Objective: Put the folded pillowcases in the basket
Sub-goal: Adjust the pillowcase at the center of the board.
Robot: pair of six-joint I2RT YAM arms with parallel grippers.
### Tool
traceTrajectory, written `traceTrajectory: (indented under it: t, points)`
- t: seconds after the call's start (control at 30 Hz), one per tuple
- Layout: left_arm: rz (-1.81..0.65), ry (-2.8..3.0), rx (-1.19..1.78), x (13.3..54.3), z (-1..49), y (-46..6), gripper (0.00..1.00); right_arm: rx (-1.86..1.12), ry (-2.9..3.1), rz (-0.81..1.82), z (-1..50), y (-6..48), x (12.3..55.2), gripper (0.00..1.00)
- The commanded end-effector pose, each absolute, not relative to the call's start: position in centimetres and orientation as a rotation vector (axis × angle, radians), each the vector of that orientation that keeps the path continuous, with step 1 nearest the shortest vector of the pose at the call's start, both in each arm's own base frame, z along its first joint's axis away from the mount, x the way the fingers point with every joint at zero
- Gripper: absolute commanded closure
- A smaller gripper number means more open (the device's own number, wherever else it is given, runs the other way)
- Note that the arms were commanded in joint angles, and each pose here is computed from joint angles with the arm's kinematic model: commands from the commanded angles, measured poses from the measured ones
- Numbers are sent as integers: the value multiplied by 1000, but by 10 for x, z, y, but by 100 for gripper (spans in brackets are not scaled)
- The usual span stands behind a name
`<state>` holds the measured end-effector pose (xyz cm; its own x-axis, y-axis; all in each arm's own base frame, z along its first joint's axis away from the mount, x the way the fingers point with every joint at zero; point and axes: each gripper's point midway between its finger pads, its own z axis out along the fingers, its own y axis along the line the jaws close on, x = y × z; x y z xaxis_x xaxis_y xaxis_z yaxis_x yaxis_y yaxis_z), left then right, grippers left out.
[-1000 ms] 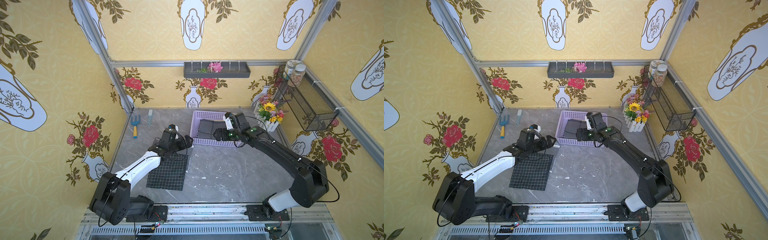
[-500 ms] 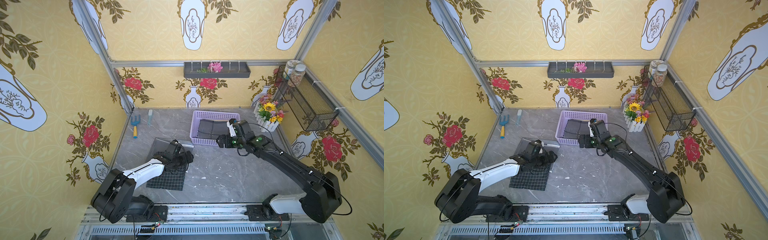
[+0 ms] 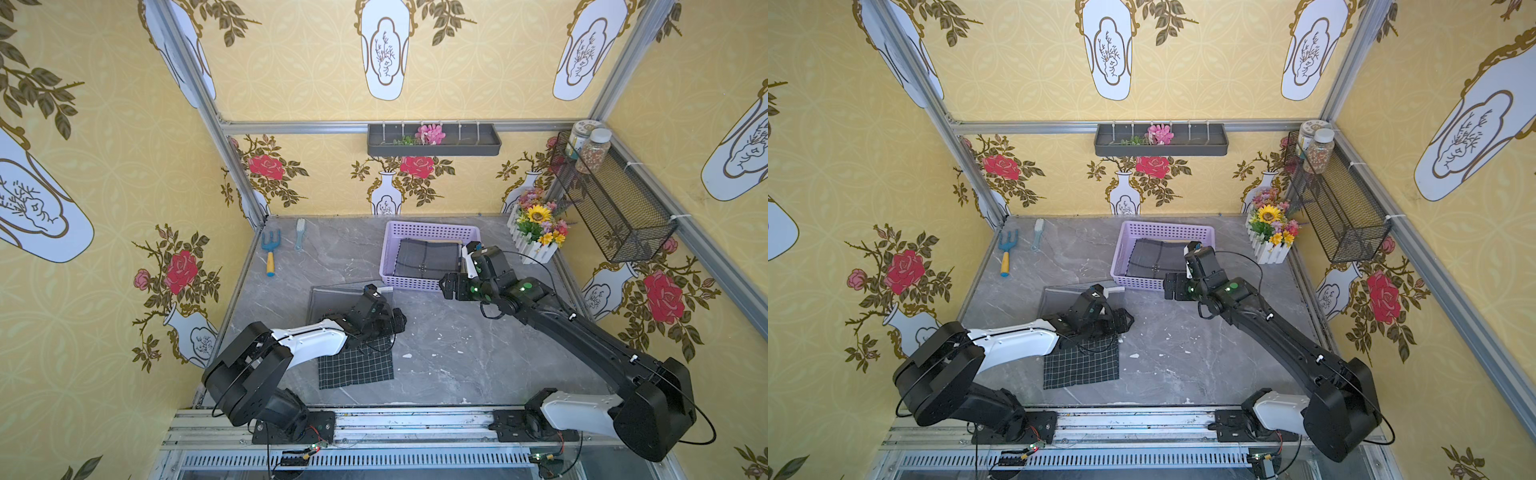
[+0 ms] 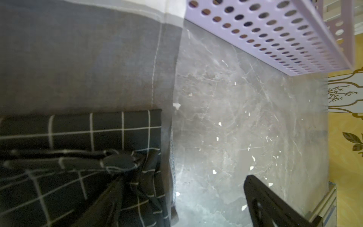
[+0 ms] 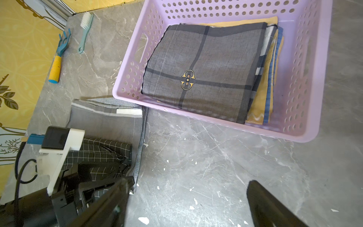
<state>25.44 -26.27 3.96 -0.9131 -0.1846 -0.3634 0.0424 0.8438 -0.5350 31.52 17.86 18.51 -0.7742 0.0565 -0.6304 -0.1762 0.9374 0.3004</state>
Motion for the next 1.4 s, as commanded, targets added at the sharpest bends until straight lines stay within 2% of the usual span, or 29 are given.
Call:
traceTrajectory:
  t: [0.0,0.3,0.53,0.83,1.13,1.37]
  points:
    - [-794,2754,-115,224,22,-275,0,-39,2418,407,183,168,312,3]
    - [-871,2723,-1,227,37,-327,0,9,2422,347,180,142,293,3]
    - [-907,2638,13,237,65,-338,0,-53,2464,401,168,142,272,3]
    - [-770,2550,-73,237,92,-292,0,-185,2505,567,154,176,249,3]
    - [-753,2553,-252,204,92,-235,0,-307,2606,701,123,234,213,0]
    - [-766,2606,-348,176,77,-207,0,-399,2687,772,88,273,184,8]
